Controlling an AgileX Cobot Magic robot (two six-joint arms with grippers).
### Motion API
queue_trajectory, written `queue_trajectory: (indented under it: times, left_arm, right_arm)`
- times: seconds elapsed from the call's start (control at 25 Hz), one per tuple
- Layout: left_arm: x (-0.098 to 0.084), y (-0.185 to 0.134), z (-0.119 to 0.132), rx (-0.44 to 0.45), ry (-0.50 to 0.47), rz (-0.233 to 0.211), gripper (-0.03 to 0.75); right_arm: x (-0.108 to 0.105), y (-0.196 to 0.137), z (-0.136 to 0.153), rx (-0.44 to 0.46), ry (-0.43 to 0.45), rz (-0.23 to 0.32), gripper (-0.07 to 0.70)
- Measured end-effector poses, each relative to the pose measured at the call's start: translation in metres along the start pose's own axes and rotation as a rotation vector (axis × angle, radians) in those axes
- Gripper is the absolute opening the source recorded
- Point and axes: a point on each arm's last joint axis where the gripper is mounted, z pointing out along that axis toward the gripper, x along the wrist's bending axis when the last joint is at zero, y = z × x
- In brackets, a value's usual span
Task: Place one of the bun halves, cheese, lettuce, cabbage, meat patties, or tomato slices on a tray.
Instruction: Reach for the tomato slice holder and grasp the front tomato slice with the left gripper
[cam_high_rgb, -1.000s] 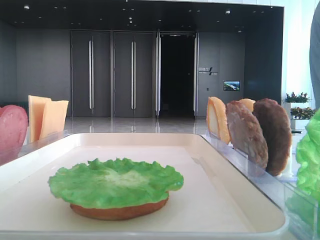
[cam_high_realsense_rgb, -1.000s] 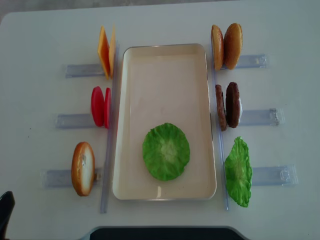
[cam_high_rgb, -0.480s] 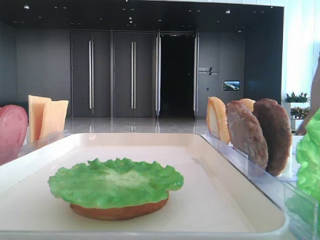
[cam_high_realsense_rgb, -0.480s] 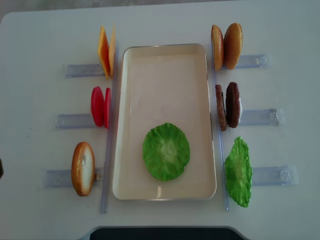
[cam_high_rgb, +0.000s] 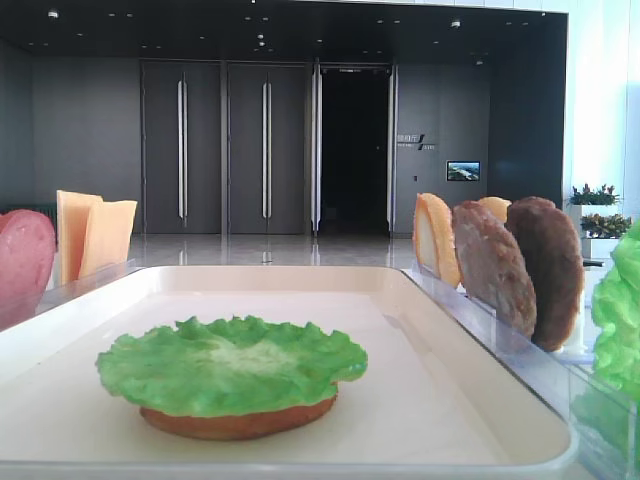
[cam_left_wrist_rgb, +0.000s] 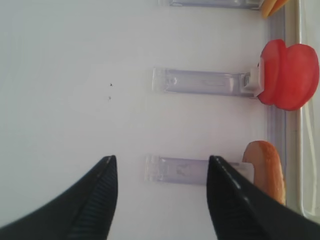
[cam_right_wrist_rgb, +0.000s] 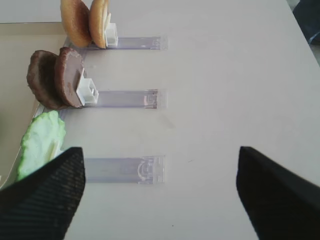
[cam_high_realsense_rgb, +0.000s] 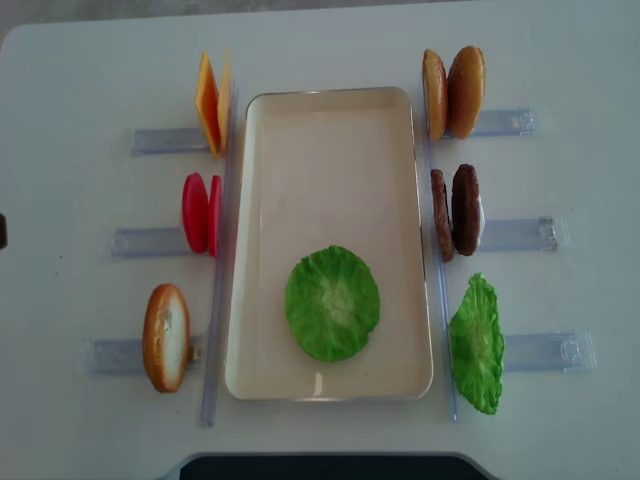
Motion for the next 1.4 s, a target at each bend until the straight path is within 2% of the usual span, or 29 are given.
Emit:
queue_trajectory:
  times: [0.36,0.64,0.76,0.96,1.04,1.12,1.4]
  left_arm:
    - [0.000,0.058,0.060,0.146,0.003,-0.082,0.433]
    - [0.000,0.087,0.087,0.188,0.018,-0.108,0.433]
    - [0.001,0.090,0.093,0.200,0.027,-0.105,0.444]
    - [0.001,0.090,0.097,0.218,0.029,-0.105,0.549]
    - [0.001,0.090,0.098,0.228,0.030,-0.105,0.568]
    - [0.001,0.088,0.098,0.244,0.031,-0.106,0.575]
    - [-0.003,0.085,0.097,0.282,-0.003,-0.152,0.579]
  right_arm:
    - [0.000,0.000,0.000,0.000,0.000,0.000,0.584]
    - [0.000,0.000,0.000,0.000,0.000,0.000,0.584]
    - [0.000,0.000,0.000,0.000,0.000,0.000,0.584]
    - [0.000,0.000,0.000,0.000,0.000,0.000,0.584]
    - [0.000,0.000,0.000,0.000,0.000,0.000,0.584]
    - [0.000,0.000,0.000,0.000,0.000,0.000,0.584]
    - [0.000,0.000,0.000,0.000,0.000,0.000,0.584]
